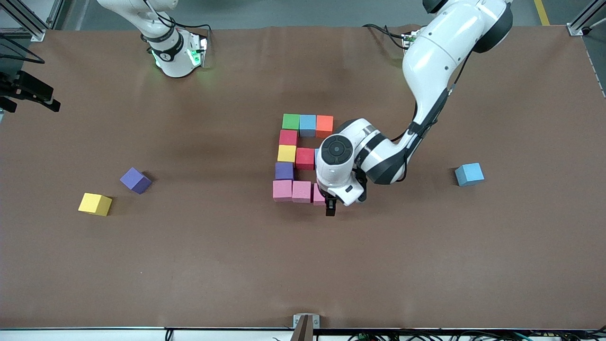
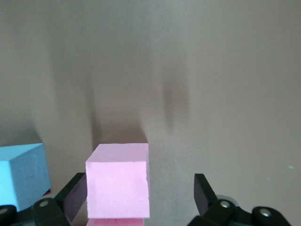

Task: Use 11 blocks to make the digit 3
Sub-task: 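Open the left gripper and lift it away from the cubes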

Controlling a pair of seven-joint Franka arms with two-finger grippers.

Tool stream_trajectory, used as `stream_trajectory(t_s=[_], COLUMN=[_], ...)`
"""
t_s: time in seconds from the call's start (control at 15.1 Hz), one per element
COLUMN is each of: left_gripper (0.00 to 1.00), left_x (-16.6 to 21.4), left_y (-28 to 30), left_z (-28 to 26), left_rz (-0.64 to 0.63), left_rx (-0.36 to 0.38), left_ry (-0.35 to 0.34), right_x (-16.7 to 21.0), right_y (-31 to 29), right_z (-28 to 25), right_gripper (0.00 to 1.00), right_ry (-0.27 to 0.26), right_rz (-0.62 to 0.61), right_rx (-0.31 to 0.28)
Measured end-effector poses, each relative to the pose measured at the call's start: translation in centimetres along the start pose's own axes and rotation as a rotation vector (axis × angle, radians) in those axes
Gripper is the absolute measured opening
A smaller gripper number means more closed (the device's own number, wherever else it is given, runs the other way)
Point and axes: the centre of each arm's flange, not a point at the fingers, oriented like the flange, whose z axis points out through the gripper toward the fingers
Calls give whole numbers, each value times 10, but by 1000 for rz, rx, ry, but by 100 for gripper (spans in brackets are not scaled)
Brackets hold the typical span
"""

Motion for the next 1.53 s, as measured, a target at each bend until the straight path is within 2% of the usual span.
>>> stream_trajectory(t_s=[0.2, 0.4, 0.66, 0.93, 1.06, 1.26, 1.53], left_gripper=[100, 100, 100, 100, 100, 100, 100], left_x=[19, 64, 153, 248, 289, 342, 378], left_y=[15, 29, 38, 23, 11, -5, -20], left_z=[-62, -149, -239, -317, -349, -381, -397], left_rz=[76, 256, 601, 986, 1132, 1249, 1414], left_rx=[-35, -66, -53, 31, 63, 60, 60], left_ry=[3, 24, 100, 166, 143, 92, 16], right_x=[0, 0, 0, 0, 0, 0, 0], right_y=[0, 1, 1, 1, 1, 1, 1], right_z=[0, 0, 0, -1, -1, -1, 0], right_gripper=[100, 100, 100, 100, 100, 100, 100], right_ry=[0, 0, 0, 1, 1, 1, -1], right_rz=[0, 1, 2, 3, 3, 3, 3], right_rx=[0, 0, 0, 0, 0, 0, 0])
